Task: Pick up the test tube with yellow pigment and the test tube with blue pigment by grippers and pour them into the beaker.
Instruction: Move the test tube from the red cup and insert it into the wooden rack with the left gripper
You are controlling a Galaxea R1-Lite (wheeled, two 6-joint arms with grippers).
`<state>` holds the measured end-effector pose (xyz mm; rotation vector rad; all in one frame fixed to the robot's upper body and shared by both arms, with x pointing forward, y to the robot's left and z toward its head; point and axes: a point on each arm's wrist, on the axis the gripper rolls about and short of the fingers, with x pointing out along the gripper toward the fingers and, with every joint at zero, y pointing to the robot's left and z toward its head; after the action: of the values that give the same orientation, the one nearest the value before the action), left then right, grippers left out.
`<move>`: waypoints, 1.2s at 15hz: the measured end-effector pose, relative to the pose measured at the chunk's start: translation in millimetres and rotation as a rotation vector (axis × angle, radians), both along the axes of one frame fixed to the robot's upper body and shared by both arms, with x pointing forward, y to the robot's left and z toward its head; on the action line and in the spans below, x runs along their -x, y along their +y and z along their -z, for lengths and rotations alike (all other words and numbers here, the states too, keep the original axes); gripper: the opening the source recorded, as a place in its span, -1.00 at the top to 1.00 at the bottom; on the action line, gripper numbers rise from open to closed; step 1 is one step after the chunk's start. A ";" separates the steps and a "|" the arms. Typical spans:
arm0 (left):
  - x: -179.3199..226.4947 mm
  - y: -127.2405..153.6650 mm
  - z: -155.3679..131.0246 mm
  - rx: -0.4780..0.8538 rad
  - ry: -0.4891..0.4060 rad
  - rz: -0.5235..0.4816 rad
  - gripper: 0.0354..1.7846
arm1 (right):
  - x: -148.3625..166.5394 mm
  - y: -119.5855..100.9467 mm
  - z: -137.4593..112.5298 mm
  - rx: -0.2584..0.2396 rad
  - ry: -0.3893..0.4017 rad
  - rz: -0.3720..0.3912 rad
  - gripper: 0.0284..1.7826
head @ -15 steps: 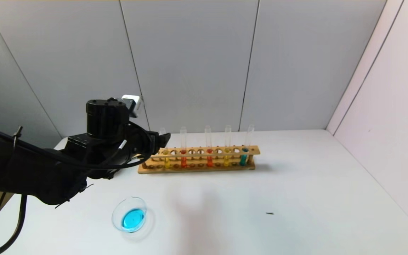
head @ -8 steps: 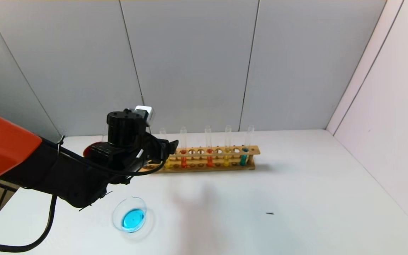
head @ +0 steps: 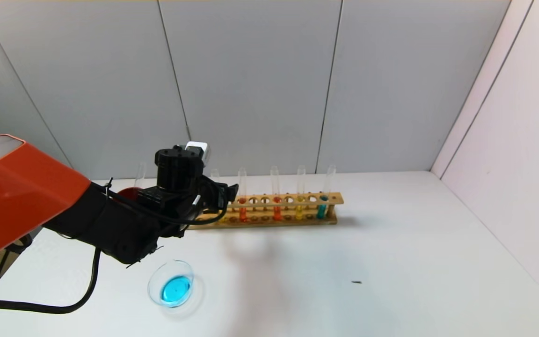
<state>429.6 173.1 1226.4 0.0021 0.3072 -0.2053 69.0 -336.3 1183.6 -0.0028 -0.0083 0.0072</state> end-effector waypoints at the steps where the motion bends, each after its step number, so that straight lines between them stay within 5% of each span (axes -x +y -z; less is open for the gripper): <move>1: -1.8 0.7 0.0 0.001 -0.002 -0.004 -0.95 | 0.0 0.0 0.0 0.000 0.000 0.000 -0.96; 8: -9.5 5.0 0.5 0.002 -0.008 -0.021 -0.82 | 0.0 0.0 0.0 0.000 0.000 0.000 -0.96; 11: -9.2 5.0 2.2 -0.002 -0.004 -0.020 -0.42 | 0.0 0.0 0.0 0.000 0.000 0.000 -0.96; 16: -2.9 2.8 0.0 -0.004 -0.002 -0.007 0.57 | 0.0 0.0 0.0 0.000 0.000 0.000 -0.96; 18: -2.0 2.4 -0.6 -0.004 -0.002 -0.005 0.70 | 0.0 0.0 0.0 0.000 0.000 0.000 -0.96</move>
<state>431.6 175.5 1227.0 0.0055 0.3056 -0.1994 69.0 -336.3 1183.6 -0.0028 -0.0085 0.0072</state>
